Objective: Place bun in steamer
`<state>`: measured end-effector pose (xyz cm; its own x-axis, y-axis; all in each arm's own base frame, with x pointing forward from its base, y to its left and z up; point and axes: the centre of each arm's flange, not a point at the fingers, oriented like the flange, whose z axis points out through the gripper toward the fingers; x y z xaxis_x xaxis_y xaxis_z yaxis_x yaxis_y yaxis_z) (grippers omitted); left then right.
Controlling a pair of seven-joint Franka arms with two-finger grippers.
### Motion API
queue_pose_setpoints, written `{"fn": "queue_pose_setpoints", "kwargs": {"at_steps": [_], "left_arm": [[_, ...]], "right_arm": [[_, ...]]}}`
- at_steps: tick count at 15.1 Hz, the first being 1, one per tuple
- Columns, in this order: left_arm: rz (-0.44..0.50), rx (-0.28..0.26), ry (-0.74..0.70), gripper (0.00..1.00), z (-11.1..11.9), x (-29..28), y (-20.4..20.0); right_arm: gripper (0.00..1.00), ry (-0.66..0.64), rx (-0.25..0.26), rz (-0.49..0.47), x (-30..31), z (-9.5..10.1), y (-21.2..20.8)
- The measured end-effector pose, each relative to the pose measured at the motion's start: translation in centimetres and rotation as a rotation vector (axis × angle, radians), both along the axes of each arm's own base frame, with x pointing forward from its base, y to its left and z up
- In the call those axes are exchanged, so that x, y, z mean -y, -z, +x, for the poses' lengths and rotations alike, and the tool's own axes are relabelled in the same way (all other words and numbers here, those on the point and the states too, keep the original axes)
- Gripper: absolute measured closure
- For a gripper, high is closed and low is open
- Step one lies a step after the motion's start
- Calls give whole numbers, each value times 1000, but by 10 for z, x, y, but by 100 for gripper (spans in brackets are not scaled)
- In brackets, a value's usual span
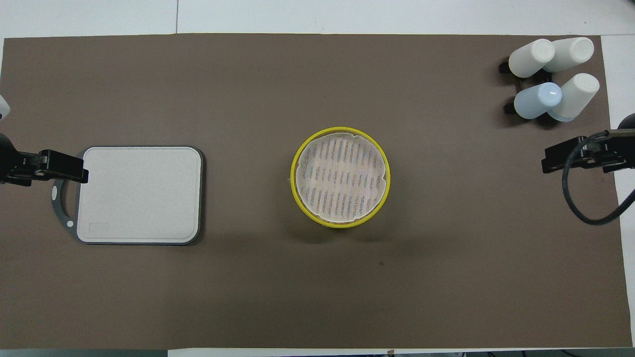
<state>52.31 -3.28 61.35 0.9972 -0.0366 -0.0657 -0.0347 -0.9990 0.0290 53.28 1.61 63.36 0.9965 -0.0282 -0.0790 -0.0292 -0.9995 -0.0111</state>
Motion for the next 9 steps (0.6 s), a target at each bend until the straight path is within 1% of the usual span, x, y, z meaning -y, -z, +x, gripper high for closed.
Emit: {"fn": "queue_pose_setpoints", "kwargs": {"at_steps": [4,9], "left_arm": [[0,0,0,0,0,0,0],[0,0,0,0,0,0,0]], "right_arm": [[0,7,10,-25,6,1,0],[0,9,27,-27,7,4,-1]]}}
